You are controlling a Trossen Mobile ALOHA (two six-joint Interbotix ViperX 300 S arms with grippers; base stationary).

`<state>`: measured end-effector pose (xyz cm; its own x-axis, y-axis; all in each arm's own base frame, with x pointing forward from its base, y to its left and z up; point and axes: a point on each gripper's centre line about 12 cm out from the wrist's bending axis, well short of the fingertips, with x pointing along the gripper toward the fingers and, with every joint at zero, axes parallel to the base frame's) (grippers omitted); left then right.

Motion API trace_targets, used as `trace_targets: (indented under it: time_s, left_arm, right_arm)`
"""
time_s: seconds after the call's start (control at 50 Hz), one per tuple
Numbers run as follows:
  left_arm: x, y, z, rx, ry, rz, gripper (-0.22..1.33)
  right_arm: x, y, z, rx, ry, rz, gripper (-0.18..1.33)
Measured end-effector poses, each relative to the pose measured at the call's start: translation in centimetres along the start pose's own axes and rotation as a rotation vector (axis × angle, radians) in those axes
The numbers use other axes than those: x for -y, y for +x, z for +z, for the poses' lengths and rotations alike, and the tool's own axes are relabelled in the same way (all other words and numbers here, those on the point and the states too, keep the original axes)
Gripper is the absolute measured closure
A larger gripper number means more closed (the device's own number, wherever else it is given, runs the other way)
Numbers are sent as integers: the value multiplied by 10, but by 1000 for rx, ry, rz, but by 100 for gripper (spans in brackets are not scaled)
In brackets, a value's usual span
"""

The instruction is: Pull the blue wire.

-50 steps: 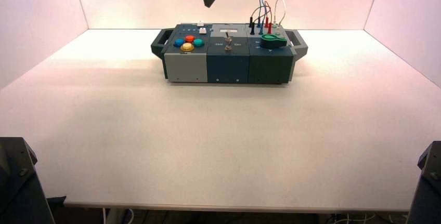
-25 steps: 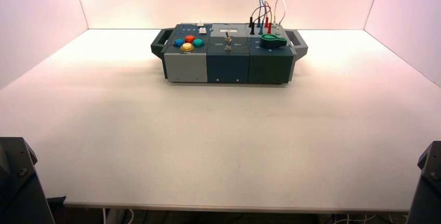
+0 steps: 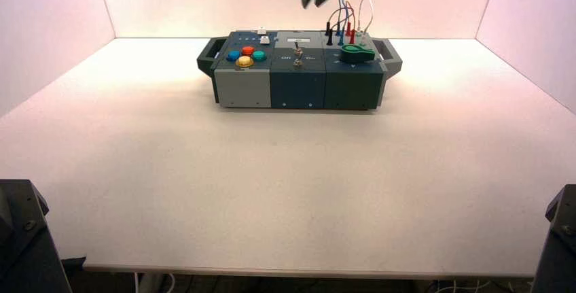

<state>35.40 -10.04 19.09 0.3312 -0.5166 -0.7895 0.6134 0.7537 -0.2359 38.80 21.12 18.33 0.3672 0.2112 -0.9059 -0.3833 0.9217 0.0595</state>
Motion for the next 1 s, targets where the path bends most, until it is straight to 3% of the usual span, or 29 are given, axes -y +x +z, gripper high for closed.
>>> trace_targets:
  time_s: [0.3,0.7,1.0]
  left_arm:
    - [32,1,13,44,53,-75,-2]
    - [36,-2,18,82,70,-93,-2]
    - [35,-1,18,89,79,-87,-2]
  right_arm:
    - [41,4,-8,25,150,-37,41]
    - [49,22,-12,14,216,-45,41]
    - [55,39,-16,-11,226,-55,41]
